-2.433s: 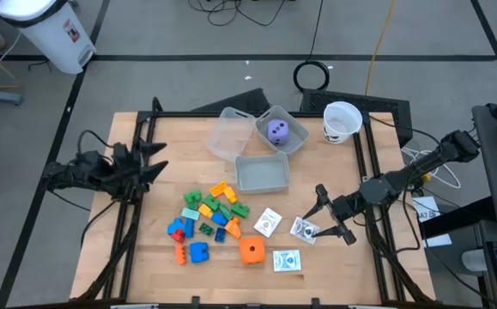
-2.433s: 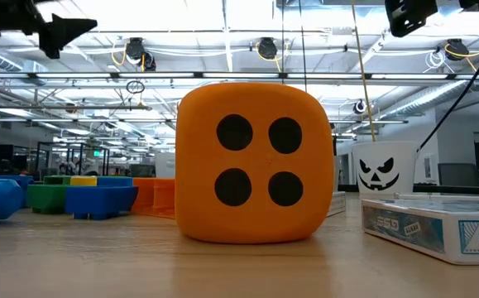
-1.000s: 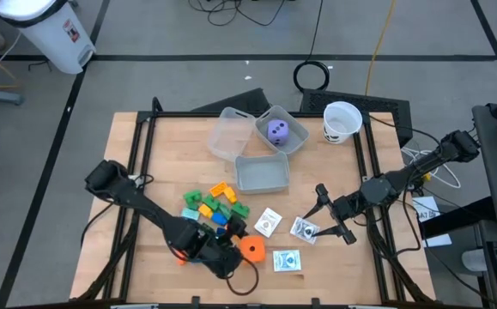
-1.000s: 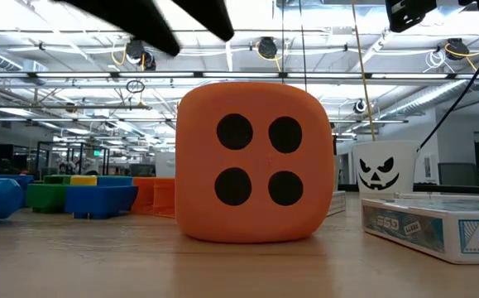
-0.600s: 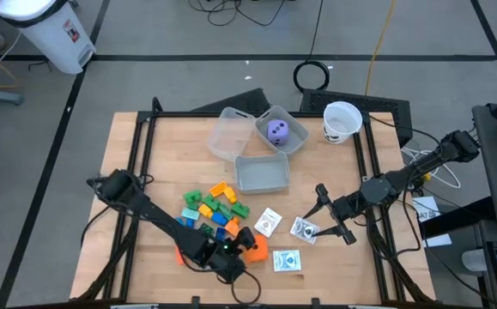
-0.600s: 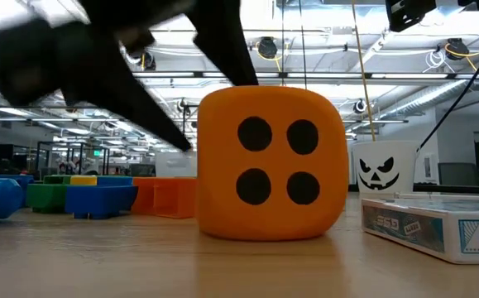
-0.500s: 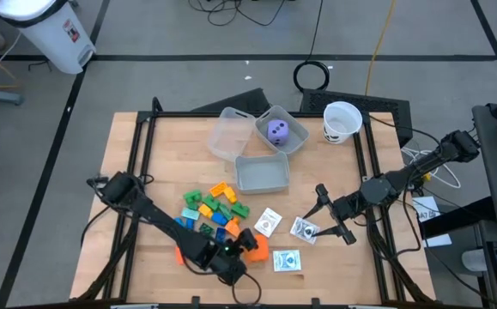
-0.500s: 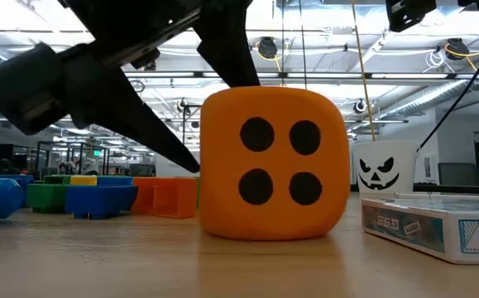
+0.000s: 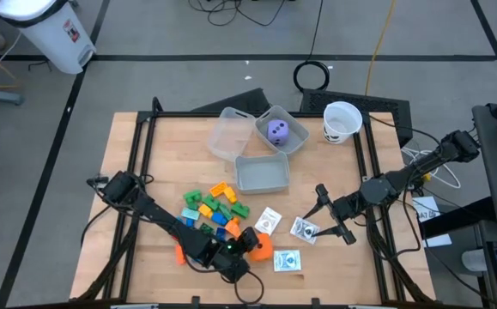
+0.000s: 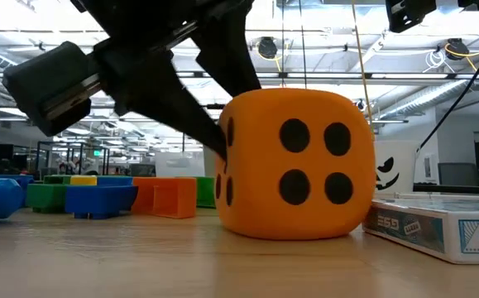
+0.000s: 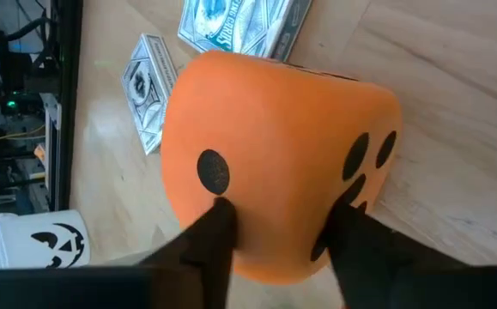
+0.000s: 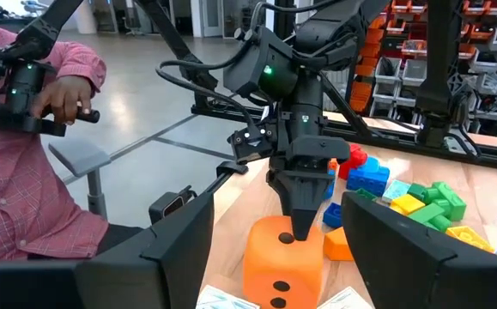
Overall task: Pick & Place Toys
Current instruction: Put the orange die into the top gray bin
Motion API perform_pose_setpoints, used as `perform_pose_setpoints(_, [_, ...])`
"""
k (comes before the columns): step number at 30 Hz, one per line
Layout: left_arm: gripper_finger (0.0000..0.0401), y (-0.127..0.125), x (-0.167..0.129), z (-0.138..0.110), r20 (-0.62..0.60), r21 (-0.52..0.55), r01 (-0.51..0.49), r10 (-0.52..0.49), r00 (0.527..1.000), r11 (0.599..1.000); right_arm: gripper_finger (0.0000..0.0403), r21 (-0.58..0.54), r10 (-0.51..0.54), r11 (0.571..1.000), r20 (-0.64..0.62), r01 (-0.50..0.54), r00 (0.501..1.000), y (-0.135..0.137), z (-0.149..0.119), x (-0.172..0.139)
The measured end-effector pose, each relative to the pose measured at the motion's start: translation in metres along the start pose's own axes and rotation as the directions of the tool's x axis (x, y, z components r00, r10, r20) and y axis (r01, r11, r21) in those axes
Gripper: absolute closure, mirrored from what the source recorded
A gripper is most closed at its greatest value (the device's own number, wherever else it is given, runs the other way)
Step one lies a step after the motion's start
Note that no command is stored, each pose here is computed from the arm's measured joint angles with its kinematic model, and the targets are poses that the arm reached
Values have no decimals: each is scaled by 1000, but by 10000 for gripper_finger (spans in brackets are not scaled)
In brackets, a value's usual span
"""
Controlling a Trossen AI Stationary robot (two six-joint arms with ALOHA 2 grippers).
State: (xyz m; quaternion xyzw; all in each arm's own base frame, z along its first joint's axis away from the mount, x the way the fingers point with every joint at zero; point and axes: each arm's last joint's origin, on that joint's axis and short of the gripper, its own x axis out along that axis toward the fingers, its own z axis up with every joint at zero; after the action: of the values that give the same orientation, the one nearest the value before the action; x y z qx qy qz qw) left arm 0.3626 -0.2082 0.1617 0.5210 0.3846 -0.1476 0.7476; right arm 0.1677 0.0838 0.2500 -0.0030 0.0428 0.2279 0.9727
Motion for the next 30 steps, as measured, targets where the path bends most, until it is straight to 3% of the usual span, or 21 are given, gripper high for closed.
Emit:
perform_pose_setpoints(3, [275, 0, 0, 0, 0, -1, 0, 0, 1000, 1000, 161, 0, 0, 1000, 0, 0, 1000, 0, 0, 0])
perform_pose_setpoints(11, [281, 6, -12, -4, -44, -20, -58, 57, 997, 998, 161, 0, 0, 1000, 0, 0, 1000, 0, 0, 0])
perform_pose_setpoints(20, [286, 45, -65, -11, -16, -228, -196, 197, 980, 954, 161, -3, -16, 1000, -5, 16, 1000, 0, -1, 0])
perform_pose_setpoints(25, [286, 71, -97, -22, 29, -406, -234, 268, 963, 884, 161, -129, -205, 973, -84, 193, 975, -6, -9, -1])
perform_pose_setpoints(30, [285, 96, -125, -31, 86, -539, -263, 363, 928, 800, 159, -310, -409, 878, -85, 365, 909, -13, -13, 6])
